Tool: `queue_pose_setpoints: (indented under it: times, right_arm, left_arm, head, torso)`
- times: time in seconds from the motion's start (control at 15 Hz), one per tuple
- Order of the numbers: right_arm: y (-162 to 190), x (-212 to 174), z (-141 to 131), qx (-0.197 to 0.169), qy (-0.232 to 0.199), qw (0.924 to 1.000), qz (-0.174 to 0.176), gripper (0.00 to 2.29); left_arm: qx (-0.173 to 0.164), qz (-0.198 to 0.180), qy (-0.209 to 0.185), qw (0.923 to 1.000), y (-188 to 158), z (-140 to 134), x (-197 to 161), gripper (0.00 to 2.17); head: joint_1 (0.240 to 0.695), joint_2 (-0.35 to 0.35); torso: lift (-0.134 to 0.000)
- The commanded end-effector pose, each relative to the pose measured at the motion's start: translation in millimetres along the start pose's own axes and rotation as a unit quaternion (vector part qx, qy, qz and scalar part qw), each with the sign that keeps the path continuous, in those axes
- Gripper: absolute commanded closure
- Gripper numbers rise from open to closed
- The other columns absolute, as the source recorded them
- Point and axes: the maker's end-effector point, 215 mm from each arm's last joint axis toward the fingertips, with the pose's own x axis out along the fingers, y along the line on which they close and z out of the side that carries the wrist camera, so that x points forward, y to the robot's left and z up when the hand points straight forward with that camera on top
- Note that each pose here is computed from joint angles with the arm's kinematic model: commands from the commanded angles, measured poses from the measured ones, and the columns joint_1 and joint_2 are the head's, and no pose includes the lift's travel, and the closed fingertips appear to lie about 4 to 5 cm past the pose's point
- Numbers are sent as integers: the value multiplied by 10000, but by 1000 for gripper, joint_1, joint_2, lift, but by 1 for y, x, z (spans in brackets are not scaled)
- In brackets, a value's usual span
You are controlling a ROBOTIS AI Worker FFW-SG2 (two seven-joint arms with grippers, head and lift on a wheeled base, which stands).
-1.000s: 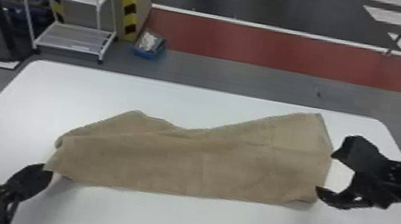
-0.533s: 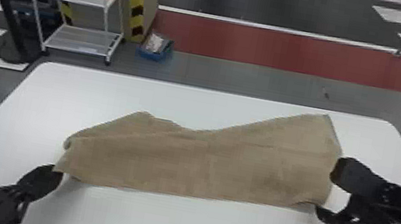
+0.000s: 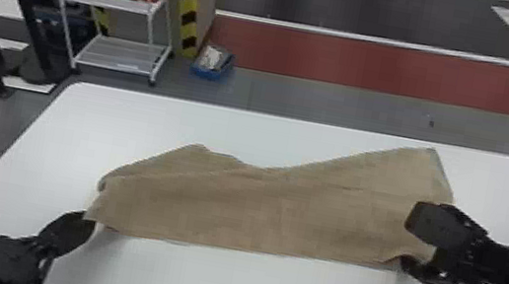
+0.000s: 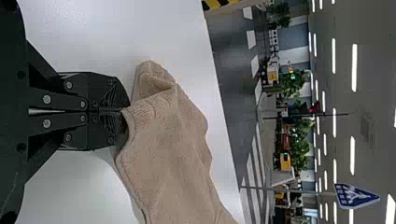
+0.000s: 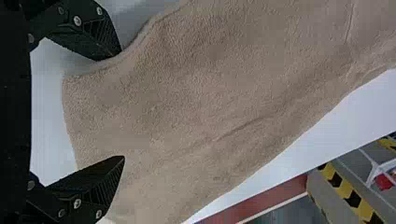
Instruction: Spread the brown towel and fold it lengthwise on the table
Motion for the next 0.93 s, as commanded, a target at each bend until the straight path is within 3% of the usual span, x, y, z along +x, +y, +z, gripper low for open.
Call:
queue_pose_setpoints:
  times: [0.0,0.33,0.6,0.87]
  right_arm:
    - [-24,5,-20,177,341,9984,-419,221]
    - [-86,-6,-46,717,813,9837,-1437,221]
    - [-126,-27,-73,934,1097,9739,-1753,218]
    - [-137,-39,-94,980,1293,9693,-1847,218]
  left_arm:
    - [-17,-6,-10,10000,-1,-2,-1,1706]
    - [-16,43,-31,10000,8,-2,-8,1706]
    - [-73,201,-80,9997,25,-1,-18,1706]
    - [-126,280,-116,9995,35,0,-24,1706]
  head:
    - [695,16]
    - [695,-39]
    - [695,-65]
    - [695,-91]
  torso:
    - [-124]
    - [-124]
    - [-124]
    - [-124]
